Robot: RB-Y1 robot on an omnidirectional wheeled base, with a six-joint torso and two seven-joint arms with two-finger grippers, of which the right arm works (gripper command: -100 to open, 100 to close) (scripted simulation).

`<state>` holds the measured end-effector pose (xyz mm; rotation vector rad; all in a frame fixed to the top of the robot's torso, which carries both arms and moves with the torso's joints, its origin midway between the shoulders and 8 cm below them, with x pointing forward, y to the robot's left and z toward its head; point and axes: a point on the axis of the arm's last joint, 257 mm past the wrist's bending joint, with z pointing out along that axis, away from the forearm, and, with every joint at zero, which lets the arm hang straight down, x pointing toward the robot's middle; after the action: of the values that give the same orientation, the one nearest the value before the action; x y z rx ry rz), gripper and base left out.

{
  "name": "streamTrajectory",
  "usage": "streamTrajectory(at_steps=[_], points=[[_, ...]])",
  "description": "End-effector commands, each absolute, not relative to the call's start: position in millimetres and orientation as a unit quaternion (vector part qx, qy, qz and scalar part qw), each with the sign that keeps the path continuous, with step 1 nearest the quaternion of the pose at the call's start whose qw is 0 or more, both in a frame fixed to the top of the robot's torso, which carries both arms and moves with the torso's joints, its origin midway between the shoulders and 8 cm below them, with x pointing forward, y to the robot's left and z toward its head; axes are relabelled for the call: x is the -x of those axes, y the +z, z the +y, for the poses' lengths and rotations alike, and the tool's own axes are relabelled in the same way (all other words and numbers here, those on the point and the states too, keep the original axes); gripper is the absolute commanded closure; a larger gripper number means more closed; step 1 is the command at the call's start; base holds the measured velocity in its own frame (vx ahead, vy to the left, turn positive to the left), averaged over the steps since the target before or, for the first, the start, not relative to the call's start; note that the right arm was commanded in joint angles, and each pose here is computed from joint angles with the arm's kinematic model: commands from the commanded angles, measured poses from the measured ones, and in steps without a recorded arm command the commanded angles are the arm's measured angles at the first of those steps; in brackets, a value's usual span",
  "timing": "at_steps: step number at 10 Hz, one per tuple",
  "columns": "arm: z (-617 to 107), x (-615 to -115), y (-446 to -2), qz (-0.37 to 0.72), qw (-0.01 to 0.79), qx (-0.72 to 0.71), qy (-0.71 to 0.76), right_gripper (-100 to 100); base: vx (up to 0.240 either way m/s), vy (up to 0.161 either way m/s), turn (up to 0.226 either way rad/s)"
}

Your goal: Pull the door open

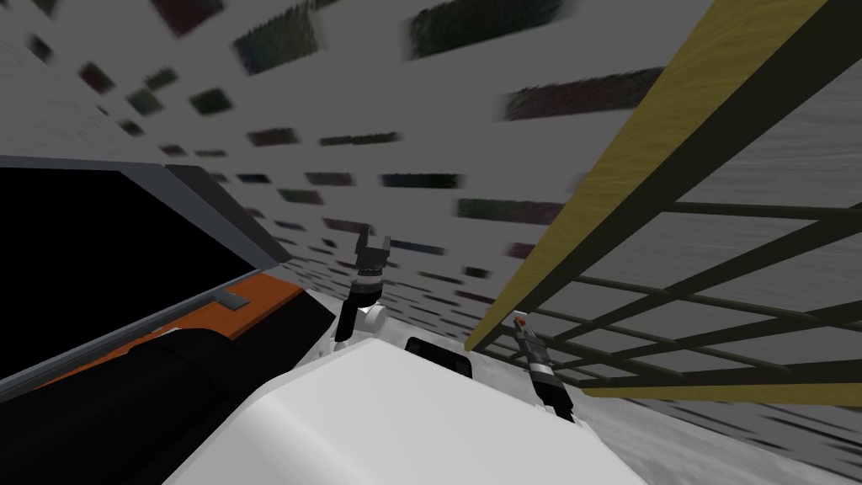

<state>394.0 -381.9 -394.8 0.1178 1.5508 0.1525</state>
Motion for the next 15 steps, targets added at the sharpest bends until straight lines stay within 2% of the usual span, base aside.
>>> streamTrajectory(at_steps=[1,15], points=[[-379.9,-394.4,-395.8,0.697,0.708,-0.074,0.088,100,-0.049,-0.021,0.048],[-382.4,-402.1,-390.7,0.658,0.687,-0.220,0.217,100,-0.038,-0.017,0.044]])
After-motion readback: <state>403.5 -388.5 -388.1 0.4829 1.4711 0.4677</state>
